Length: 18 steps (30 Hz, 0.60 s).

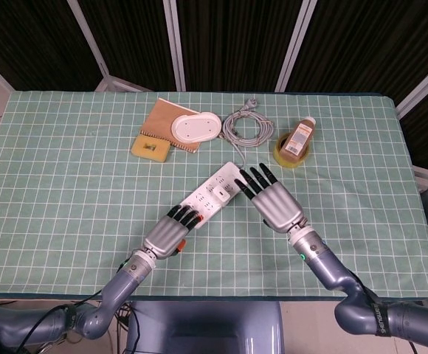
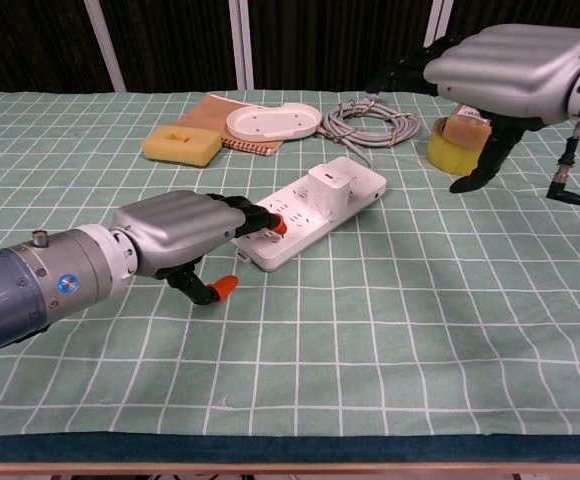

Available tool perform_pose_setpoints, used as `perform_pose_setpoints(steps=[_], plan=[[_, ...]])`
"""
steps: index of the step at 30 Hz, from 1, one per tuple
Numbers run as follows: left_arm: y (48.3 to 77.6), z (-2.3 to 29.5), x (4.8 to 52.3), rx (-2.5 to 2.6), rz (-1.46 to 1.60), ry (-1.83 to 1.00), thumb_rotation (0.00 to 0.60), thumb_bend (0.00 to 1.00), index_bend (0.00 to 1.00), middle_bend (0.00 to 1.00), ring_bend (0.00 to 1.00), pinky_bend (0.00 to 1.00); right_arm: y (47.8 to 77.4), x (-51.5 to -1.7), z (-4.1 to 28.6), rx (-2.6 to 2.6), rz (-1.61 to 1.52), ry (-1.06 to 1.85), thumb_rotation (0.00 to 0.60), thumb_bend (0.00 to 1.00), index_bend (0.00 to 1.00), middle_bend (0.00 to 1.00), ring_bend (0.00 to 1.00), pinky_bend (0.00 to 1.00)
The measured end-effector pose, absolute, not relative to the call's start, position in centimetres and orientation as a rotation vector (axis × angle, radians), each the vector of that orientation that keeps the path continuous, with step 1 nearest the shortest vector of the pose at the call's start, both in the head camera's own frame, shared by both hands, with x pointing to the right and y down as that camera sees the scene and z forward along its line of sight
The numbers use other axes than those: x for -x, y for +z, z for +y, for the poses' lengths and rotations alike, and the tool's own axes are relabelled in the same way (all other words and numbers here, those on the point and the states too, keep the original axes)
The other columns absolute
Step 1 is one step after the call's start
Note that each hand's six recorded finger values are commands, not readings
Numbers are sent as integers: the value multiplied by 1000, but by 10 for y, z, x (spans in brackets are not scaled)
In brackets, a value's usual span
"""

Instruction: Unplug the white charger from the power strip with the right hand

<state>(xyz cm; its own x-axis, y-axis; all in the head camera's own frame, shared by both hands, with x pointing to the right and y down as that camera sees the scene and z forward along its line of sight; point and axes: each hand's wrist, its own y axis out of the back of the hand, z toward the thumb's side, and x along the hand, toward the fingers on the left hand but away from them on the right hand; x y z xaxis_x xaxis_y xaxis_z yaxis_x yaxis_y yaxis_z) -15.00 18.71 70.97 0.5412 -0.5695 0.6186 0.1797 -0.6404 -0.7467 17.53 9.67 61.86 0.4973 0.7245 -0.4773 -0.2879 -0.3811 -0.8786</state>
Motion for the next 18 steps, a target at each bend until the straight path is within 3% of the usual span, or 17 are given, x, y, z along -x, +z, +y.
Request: perform_pose_setpoints(steps=[14, 18], plan=[[726, 195, 146, 2002, 284, -1170, 600, 467, 145, 83, 12, 154, 650, -154, 88, 1640, -360, 1165, 600, 216, 11, 52, 38, 76], [727, 196, 146, 2006, 283, -1165, 600, 467, 145, 82, 12, 154, 656, -149, 89, 1631, -333, 1161, 600, 216, 44, 93, 80, 125]])
